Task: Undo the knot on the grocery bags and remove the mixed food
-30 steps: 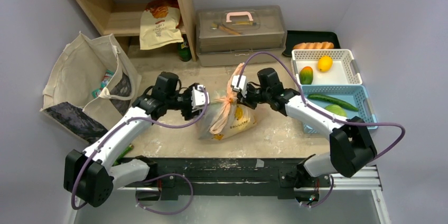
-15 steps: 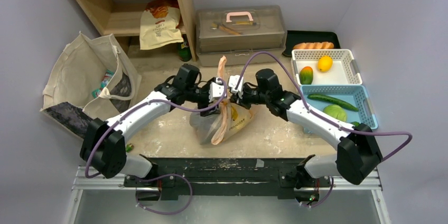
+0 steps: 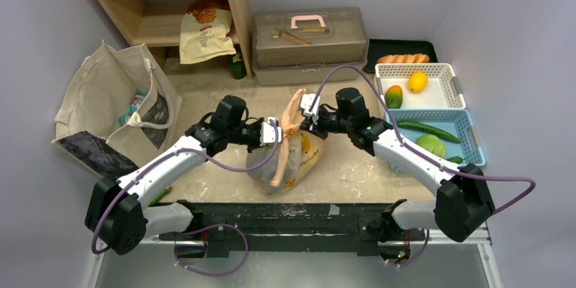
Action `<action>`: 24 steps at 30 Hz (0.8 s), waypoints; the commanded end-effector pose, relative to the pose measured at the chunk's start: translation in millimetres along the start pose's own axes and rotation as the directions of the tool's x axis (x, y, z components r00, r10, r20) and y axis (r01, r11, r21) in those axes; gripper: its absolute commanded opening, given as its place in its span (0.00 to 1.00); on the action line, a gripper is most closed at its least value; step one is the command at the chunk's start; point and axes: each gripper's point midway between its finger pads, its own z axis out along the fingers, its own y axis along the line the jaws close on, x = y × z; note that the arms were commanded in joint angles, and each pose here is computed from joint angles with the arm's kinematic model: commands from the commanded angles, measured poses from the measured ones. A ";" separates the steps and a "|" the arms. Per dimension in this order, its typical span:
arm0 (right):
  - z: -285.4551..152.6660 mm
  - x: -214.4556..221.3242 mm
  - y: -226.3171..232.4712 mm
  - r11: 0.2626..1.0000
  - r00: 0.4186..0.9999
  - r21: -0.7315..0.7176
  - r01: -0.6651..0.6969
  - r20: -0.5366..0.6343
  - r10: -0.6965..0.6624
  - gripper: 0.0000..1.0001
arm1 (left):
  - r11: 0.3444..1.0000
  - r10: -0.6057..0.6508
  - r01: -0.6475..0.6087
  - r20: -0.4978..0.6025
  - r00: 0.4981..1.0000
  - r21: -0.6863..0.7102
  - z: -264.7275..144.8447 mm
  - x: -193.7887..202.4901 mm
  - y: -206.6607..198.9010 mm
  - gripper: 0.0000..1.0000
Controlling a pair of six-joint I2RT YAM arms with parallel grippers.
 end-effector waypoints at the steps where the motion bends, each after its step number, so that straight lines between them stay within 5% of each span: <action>1: -29.0 12.7 -72.2 0.967 0.999 0.253 -0.006 -0.031 0.015 0.00 | 0.996 0.047 -0.047 0.000 0.999 0.079 -11.5 12.4 -36.6 0.00; 13: -50.9 66.6 -83.3 0.956 0.983 0.292 -0.040 -0.159 0.090 0.00 | 0.997 0.049 -0.044 -0.064 0.997 0.065 -29.6 40.7 -59.9 0.00; 18: -53.0 62.9 -33.1 0.996 0.978 0.053 -0.065 -0.193 0.074 0.02 | 1.000 -0.008 0.006 -0.049 0.999 -0.029 -26.5 32.6 -36.7 0.00; 21: -40.1 24.5 -9.7 0.995 0.988 -0.056 -0.081 -0.136 0.073 0.43 | 0.998 -0.022 0.020 -0.027 0.999 -0.064 -21.2 20.3 -17.3 0.00; 24: -27.4 -21.7 1.5 0.991 0.995 -0.096 -0.094 -0.046 0.090 0.58 | 0.997 0.014 -0.015 -0.018 1.000 -0.072 -17.3 13.1 -8.1 0.00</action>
